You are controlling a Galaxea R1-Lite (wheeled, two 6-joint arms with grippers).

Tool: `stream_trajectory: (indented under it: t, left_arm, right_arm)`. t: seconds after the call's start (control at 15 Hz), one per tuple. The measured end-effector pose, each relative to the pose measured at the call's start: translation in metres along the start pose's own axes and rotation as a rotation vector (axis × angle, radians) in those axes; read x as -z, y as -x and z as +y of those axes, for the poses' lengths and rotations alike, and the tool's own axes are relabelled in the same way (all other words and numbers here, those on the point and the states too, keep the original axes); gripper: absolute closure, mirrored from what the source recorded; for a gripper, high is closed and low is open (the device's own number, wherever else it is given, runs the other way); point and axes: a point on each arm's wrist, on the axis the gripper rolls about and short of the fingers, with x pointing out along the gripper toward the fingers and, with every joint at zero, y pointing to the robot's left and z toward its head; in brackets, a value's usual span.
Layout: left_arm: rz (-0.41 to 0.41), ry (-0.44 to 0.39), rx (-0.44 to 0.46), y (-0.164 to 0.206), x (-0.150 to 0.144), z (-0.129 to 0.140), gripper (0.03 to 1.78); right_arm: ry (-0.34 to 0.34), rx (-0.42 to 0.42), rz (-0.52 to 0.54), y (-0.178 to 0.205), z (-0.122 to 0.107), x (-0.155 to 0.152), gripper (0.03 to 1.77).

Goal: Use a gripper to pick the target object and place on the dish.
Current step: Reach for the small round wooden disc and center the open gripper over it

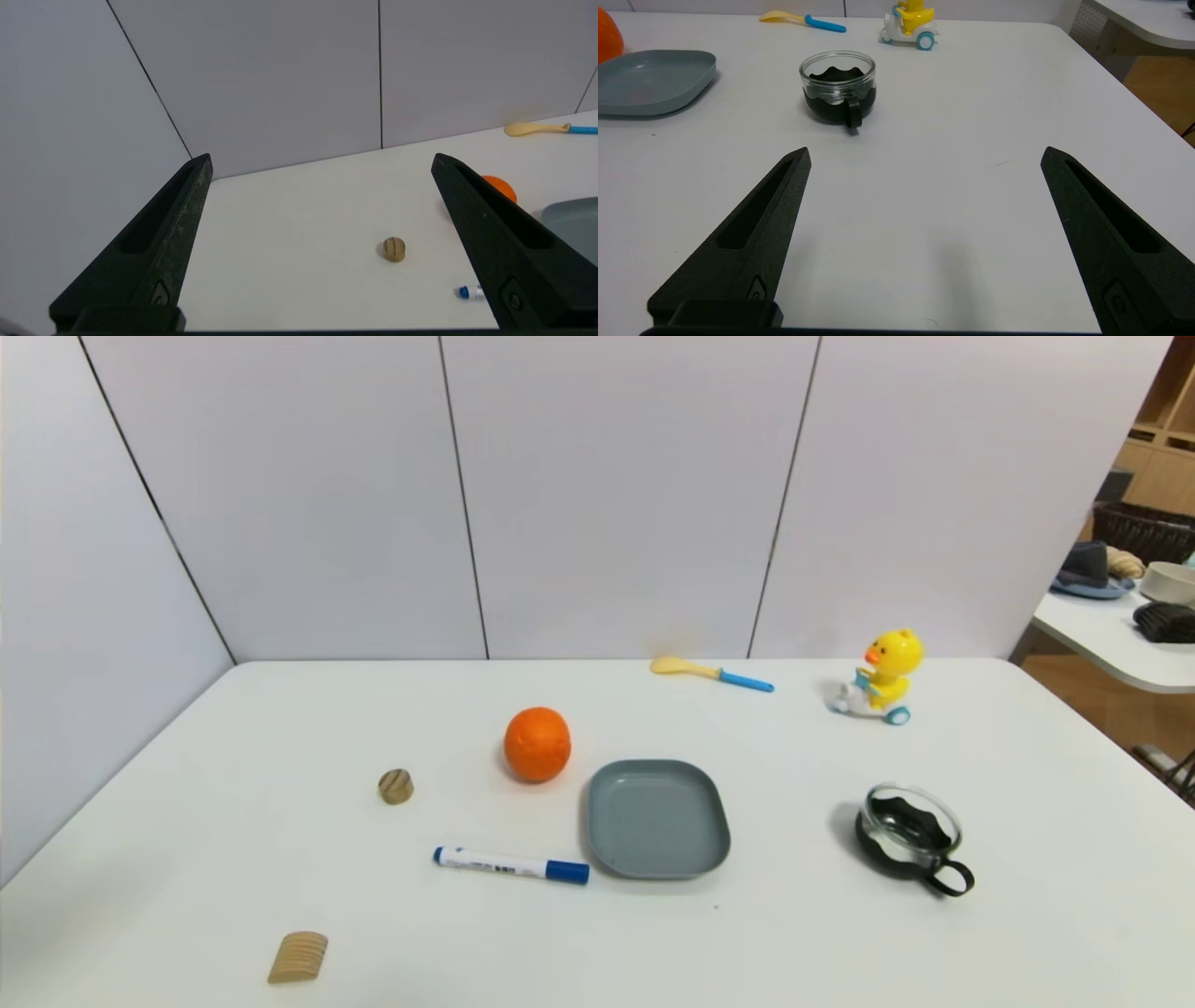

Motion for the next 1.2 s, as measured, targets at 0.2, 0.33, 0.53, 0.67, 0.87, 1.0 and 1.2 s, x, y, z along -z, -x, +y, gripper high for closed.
stream_trajectory:
  t: [0.2, 0.33, 0.53, 0.67, 0.87, 1.0, 1.2]
  left_arm:
    - [-0.002, 0.002, 0.042, -0.057, -0.039, 0.01, 0.12]
    - [0.039, 0.009, 0.085, -0.092, -0.058, 0.015, 0.12]
    - [0.308, 0.044, 0.159, -0.128, -0.053, 0.015, 0.12]
    - [0.547, 0.07, 0.215, -0.148, -0.032, 0.01, 0.12]
    - [0.796, 0.093, 0.285, -0.173, 0.0, -0.001, 0.12]
    - [0.878, 0.092, 0.314, -0.188, 0.015, -0.009, 0.12]
    - [0.966, 0.092, 0.345, -0.21, 0.036, -0.018, 0.12]
  right_arm:
    - [0.0, 0.0, 0.0, 0.0, 0.0, 0.0, 0.09]
    - [0.0, 0.0, 0.0, 0.0, 0.0, 0.0, 0.09]
    - [0.0, 0.0, 0.0, 0.0, 0.0, 0.0, 0.09]
    - [0.0, 0.0, 0.0, 0.0, 0.0, 0.0, 0.09]
    - [0.0, 0.0, 0.0, 0.0, 0.0, 0.0, 0.09]
    - [0.0, 0.0, 0.0, 0.0, 0.0, 0.0, 0.09]
    - [0.0, 0.0, 0.0, 0.0, 0.0, 0.0, 0.09]
